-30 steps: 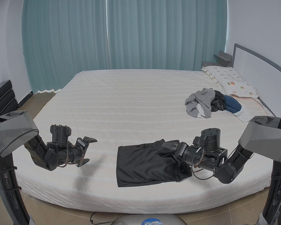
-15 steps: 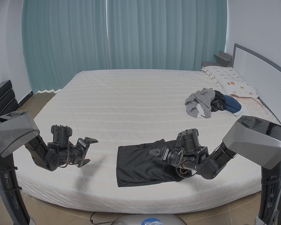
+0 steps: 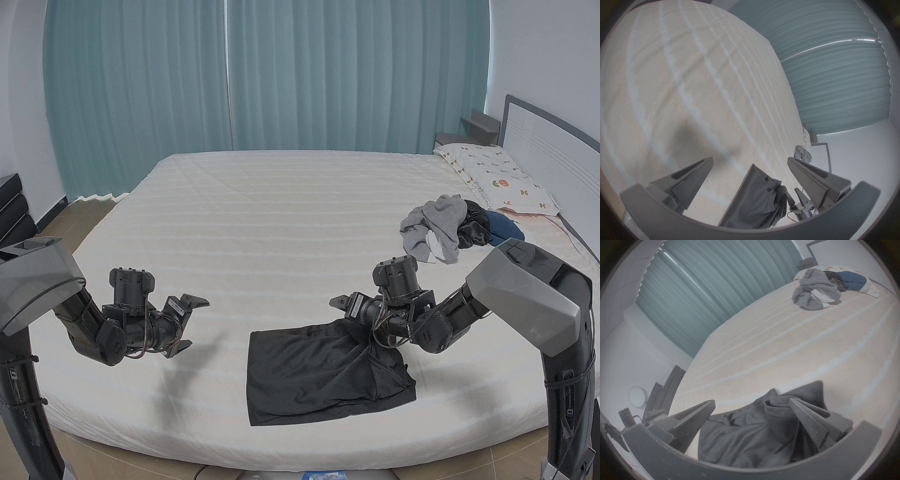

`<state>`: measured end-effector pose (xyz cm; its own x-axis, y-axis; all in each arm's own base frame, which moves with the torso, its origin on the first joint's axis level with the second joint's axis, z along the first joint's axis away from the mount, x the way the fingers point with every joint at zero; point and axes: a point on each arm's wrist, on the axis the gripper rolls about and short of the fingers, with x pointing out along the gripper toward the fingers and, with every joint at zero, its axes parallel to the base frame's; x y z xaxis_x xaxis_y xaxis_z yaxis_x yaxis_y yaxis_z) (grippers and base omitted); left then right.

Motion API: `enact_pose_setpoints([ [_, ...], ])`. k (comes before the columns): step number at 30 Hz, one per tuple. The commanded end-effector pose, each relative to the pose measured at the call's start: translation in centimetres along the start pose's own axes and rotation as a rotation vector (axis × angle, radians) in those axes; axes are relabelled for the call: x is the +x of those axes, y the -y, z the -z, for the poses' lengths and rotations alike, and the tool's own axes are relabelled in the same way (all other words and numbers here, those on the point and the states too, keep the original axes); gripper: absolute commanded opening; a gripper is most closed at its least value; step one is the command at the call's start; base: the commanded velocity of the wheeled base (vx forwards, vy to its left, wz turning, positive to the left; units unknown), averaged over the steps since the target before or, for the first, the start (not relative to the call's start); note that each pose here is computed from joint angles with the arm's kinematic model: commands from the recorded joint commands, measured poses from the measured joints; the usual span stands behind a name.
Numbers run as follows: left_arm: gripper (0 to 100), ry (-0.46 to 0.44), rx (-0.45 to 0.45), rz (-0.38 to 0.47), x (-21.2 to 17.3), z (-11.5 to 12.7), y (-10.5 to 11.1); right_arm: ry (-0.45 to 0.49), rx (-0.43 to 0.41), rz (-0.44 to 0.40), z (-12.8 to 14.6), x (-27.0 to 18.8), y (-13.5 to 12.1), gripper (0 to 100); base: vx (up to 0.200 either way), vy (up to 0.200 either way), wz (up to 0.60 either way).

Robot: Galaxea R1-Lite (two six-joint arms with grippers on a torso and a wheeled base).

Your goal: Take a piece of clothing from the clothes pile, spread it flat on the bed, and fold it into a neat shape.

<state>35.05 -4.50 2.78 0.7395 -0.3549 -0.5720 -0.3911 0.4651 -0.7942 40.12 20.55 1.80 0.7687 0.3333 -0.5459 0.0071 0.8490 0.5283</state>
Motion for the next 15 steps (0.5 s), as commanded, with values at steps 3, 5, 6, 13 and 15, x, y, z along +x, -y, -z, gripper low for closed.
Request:
enact_pose_setpoints([
  [3, 100, -0.001, -0.002, -0.002, 0.1, 0.0, -0.1, -0.005, 0.037, 0.071, -1.1, -0.6, 2.7, 100, 0.0, 0.0, 0.0],
  [5, 100, -0.001, -0.002, -0.002, 0.1, 0.0, -0.1, -0.006, 0.053, 0.087, -1.7, -1.7, 3.4, 100, 0.0, 0.0, 0.0],
  [6, 100, 0.0, -0.001, 0.0, 0.1, 0.0, 0.0, -0.004, 0.061, 0.085, -1.9, -2.3, 3.7, 100, 0.0, 0.0, 0.0],
  [13, 100, -0.001, 0.002, 0.0, 0.3, 0.0, 0.0, 0.003, 0.085, 0.003, -3.2, -3.0, 4.1, 100, 0.0, 0.0, 0.0],
  [15, 100, -0.005, 0.004, -0.001, 0.4, 0.2, 0.0, -0.003, 0.074, -0.035, -3.2, -2.8, 3.9, 100, 0.0, 0.0, 0.0],
])
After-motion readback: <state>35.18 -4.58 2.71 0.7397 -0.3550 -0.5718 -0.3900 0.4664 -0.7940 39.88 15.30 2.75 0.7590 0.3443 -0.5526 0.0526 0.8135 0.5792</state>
